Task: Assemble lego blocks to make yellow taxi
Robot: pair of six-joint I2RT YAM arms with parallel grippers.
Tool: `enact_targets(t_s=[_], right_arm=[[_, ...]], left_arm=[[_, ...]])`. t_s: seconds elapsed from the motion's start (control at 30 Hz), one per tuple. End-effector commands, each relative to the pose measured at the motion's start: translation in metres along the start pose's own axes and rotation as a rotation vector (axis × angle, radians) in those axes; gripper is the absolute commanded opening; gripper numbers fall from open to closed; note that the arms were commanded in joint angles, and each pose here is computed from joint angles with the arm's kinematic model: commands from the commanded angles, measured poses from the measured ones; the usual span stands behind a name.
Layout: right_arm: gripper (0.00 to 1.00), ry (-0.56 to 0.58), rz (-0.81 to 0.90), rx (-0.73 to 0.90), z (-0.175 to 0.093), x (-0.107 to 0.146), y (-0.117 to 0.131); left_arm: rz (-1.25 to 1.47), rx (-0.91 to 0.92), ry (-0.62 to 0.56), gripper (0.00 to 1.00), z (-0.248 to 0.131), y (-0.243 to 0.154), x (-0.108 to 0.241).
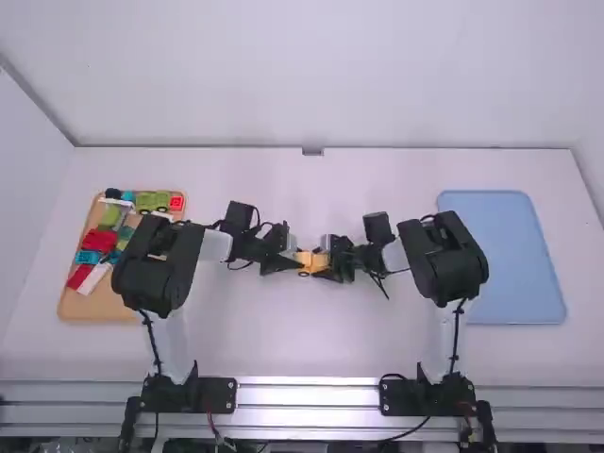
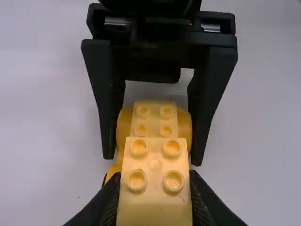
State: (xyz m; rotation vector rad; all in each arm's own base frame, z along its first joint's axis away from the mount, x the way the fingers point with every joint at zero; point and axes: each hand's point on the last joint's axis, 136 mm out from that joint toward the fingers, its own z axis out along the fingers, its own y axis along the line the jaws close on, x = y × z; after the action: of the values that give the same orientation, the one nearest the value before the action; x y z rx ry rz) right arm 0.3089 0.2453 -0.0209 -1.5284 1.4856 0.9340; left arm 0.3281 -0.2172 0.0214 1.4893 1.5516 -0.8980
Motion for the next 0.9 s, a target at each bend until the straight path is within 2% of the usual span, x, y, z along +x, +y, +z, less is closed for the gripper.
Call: enact_targets(t_s=[0.0,0.33,0.7,0.87], right_arm=[[0.47,0.045,0.024,0.011,0.002,0.012,0.0],[0.45,0.047,0.02,0.007,0.003,0.012,0.001],[0.43,0.053,0.005,-0.019,0.003,0.015,0.008],[0.44,0.055,0.008,-0.021,0.003,0.016,0.009]], left_arm=[[-0.005,0.026,-0.027,0.02,0.003,-0.003,-0.004],[-0.008,0.022,0.008,0.02,0.007,-0.004,0.001],[0.026,0.0,0.111,0.02,0.02,-0.004,0.011],[0.028,-0.014,0.104,0.02,0.017,0.0,0.011]])
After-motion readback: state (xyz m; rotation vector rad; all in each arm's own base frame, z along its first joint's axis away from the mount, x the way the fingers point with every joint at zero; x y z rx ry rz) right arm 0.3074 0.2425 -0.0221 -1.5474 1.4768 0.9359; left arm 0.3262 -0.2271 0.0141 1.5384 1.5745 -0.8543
